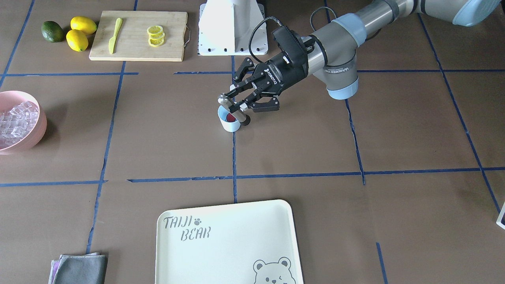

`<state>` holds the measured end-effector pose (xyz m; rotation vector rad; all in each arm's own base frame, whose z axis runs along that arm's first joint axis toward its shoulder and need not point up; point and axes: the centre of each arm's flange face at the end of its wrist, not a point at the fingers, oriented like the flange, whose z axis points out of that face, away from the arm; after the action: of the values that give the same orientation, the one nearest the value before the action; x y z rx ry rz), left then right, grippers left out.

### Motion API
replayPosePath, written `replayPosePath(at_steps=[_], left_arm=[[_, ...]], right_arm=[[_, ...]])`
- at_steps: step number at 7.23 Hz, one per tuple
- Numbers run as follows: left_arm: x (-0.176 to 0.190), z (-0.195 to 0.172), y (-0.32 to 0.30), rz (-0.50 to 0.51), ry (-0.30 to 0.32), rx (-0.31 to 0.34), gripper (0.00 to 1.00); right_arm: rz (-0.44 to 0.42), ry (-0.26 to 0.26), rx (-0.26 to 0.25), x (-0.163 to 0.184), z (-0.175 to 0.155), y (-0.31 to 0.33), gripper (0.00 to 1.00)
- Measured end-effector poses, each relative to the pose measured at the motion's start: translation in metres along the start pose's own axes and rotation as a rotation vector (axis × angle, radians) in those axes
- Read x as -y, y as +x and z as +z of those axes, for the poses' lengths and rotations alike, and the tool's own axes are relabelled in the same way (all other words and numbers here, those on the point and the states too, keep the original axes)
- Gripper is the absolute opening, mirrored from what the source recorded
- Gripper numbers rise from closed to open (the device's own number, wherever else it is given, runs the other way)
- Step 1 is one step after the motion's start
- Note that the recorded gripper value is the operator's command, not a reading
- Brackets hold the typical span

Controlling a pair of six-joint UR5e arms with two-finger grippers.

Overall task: Mash ice and strawberries in cup
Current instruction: 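Lift the muddler out of the cup and carry it back with the left gripper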

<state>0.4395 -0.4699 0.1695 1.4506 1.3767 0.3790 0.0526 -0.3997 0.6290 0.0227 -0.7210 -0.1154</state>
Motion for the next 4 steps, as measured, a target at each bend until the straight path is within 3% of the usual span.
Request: replayPosePath(at_steps=[2, 4], left_arm=[[0.021, -0.005, -0.028, -0.014, -0.237, 0.090, 0.01], [0.019, -0.008, -0.049, -0.030, -0.478, 0.214, 0.01]], right_arm=[[0.001, -0.001, -0.001, 0.000, 0.001, 0.001, 0.99], [0.001, -0.002, -0.001, 0.000, 0.001, 0.001, 1.00]])
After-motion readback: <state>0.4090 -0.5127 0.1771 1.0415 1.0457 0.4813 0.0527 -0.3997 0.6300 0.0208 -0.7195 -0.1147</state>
